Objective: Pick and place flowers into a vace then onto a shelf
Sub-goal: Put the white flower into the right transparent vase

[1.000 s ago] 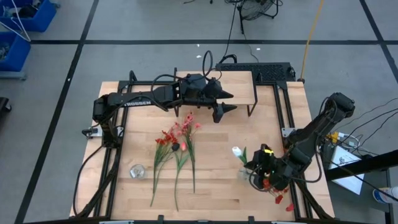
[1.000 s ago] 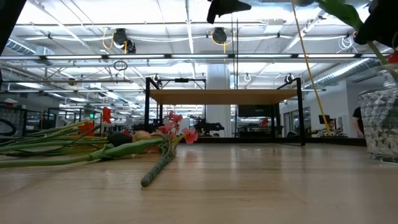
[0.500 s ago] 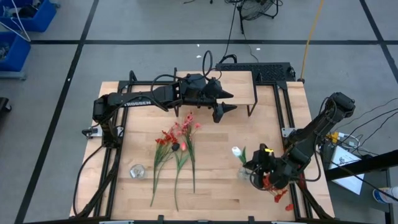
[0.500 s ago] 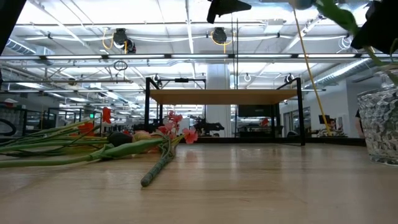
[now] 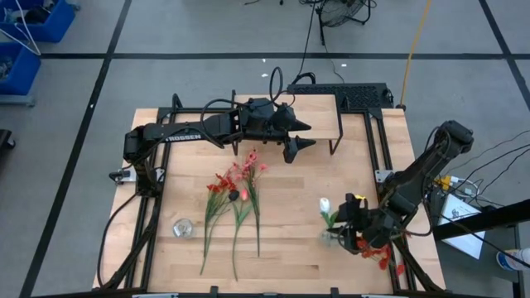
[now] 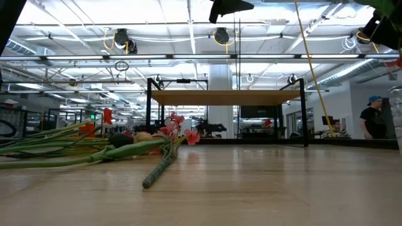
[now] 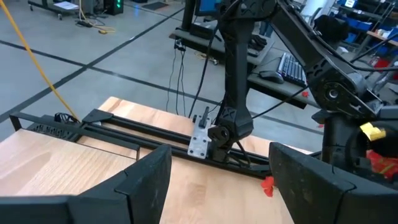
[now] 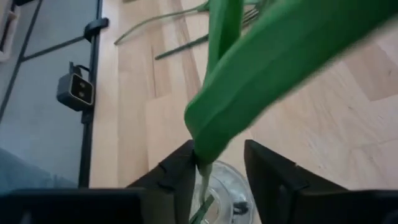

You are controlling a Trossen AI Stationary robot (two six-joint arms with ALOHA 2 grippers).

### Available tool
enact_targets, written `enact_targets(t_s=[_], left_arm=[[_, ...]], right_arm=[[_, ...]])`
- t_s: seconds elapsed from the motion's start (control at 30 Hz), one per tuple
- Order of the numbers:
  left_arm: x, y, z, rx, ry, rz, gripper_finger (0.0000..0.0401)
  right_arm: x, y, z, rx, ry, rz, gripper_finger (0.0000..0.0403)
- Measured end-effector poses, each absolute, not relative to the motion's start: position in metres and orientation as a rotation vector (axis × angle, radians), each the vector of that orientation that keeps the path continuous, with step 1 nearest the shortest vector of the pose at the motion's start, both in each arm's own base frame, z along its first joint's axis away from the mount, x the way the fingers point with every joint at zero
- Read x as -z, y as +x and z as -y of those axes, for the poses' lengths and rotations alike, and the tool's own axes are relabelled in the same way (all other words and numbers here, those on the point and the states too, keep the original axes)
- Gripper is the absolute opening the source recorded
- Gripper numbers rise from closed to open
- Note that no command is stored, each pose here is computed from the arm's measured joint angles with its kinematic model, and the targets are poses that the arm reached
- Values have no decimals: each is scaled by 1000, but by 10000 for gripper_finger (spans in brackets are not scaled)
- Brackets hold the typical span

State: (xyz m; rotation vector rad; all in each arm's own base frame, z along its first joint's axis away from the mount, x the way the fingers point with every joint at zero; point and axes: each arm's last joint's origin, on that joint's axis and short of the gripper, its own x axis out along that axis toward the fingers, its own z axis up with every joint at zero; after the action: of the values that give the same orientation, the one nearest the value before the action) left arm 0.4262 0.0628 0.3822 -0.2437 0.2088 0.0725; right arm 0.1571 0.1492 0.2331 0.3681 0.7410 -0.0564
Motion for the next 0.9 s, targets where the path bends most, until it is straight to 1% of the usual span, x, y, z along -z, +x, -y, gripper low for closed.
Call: enact_targets(t_s=[0.07,0.17,0.43,0.6,0.9], left_arm=[[-382,426,-63,-73,-244,-209,273],[-382,426,-63,-73,-244,-209,273],[-382,426,-63,-73,-244,-209,273],[-382,426,-63,-73,-244,-209,274],[-382,426,-63,-73,-244,-209,274]], right_arm=[[-237,155,-147,51,378,-732,146],[-240,151,-143,54,379,-733,152],[-249,144,-136,-6,441,-757,153],[-257,142,-133,-34,460,-712,148],[-266,147,-123,-23,511,-649,144]])
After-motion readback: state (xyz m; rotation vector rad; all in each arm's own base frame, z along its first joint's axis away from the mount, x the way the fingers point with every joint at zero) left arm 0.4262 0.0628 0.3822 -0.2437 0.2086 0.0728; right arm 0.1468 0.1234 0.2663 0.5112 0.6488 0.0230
